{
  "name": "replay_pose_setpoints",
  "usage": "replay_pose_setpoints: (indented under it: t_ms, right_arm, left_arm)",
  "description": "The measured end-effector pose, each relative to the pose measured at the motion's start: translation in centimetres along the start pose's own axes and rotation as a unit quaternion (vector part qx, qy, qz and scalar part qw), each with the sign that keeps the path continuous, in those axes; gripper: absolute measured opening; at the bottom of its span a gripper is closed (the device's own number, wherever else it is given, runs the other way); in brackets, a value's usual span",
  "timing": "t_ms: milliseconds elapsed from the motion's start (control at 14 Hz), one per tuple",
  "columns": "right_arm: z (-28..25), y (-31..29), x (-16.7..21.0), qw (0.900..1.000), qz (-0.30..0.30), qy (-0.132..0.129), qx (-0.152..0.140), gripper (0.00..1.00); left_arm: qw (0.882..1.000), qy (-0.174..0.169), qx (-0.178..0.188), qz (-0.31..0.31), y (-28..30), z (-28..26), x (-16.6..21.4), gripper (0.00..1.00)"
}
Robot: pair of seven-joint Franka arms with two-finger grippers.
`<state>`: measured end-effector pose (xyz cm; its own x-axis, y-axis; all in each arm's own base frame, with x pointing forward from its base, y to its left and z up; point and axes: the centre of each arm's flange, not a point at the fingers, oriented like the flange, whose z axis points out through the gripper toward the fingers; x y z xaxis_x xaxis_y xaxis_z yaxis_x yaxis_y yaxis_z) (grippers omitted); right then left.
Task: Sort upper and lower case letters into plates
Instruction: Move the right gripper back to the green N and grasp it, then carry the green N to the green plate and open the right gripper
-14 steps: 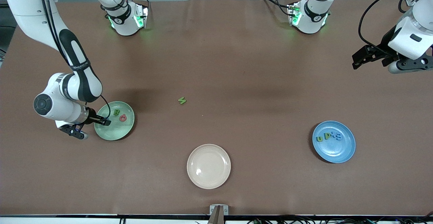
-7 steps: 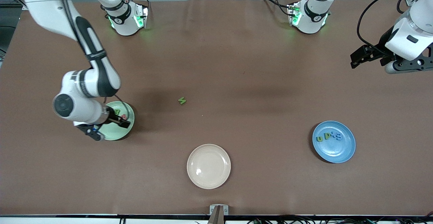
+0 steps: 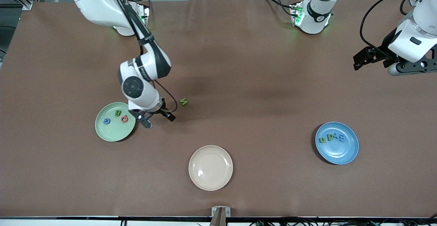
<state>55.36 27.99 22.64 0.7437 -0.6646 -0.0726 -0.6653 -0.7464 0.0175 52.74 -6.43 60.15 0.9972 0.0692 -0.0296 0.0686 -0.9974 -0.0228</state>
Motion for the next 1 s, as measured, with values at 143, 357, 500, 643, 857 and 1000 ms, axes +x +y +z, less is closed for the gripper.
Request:
replay_pose_setpoints:
  t_ms: [143, 357, 500, 643, 857, 1000]
  right_arm:
    - [1.0, -0.6, -1.5, 1.0, 0.009, 0.002, 0.001, 0.96]
    - [3.0, -1.2, -3.3, 1.0, 0.026, 0.006, 0.003, 0.92]
    - [3.9, -1.5, -4.4, 0.999, 0.039, 0.005, 0.0, 0.9]
    - [4.6, -1.3, -5.4, 0.999, 0.05, 0.004, -0.008, 0.89]
    - [5.6, -0.8, -6.8, 0.998, 0.059, 0.003, -0.018, 0.87]
    - [5.9, -0.8, -7.6, 0.998, 0.062, 0.004, -0.017, 0.86]
  left_arm:
    - [1.0, 0.0, 0.0, 0.001, 0.1, 0.1, 0.1, 1.0]
    - [1.0, 0.006, -0.001, 0.001, 0.2, -0.5, 0.1, 1.0]
    - [1.0, 0.01, -0.002, 0.003, 0.3, -0.9, 0.1, 1.0]
    - [1.0, 0.011, -0.002, 0.003, 0.4, -0.9, 0.1, 1.0]
    - [1.0, 0.012, -0.002, 0.004, 0.5, -1.0, 0.1, 1.0]
    - [1.0, 0.015, -0.003, 0.005, 0.6, -1.3, 0.1, 1.0]
